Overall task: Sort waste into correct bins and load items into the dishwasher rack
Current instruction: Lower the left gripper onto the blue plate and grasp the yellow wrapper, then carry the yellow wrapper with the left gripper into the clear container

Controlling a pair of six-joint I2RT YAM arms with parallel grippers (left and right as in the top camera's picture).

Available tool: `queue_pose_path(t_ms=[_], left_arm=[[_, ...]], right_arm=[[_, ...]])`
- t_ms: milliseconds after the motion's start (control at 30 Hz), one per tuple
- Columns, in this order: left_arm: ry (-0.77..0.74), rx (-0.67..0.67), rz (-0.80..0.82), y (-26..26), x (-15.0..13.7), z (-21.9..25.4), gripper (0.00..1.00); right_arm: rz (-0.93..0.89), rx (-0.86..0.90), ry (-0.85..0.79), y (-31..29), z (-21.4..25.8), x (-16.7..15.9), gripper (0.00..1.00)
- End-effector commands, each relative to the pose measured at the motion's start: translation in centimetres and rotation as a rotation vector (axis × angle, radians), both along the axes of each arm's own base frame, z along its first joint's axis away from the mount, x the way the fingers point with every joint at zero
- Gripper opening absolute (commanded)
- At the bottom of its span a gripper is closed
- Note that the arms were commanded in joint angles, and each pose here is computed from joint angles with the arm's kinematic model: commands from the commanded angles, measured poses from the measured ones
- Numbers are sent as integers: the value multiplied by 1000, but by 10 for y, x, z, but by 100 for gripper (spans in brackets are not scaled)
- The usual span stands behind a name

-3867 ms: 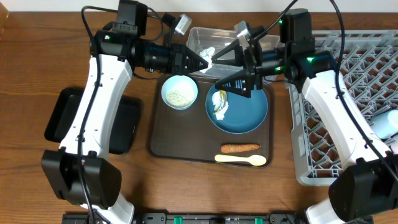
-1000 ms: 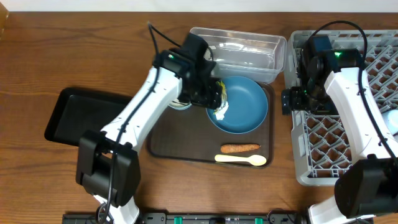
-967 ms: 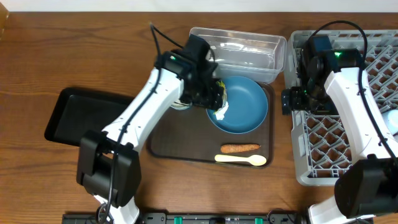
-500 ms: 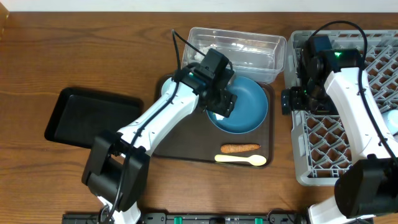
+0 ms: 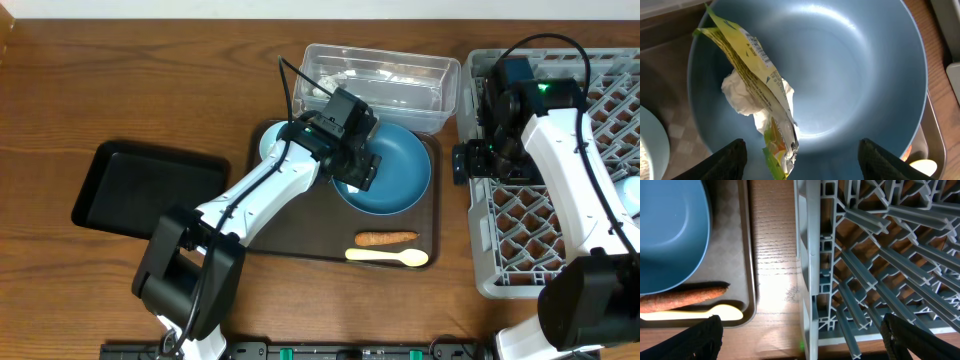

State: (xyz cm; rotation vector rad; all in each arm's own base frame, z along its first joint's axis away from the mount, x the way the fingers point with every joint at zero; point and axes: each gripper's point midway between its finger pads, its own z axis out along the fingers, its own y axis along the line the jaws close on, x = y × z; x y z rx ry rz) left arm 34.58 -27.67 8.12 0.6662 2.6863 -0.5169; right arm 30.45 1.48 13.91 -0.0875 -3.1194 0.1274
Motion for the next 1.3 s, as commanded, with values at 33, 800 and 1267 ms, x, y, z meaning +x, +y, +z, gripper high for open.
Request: queue_pose_path(t_ms=[33,800,1267], left_arm=[[12,20,-6,-1,-2,-13,69],[-193,-81,84,12,49,69,6],[-670,-267,260,39,163,152,11]], right_arm=[[-17,3,-19,0,5,2,99],[-13,3,-19,0,5,2,99],[-13,3,-18,0,5,2,99]])
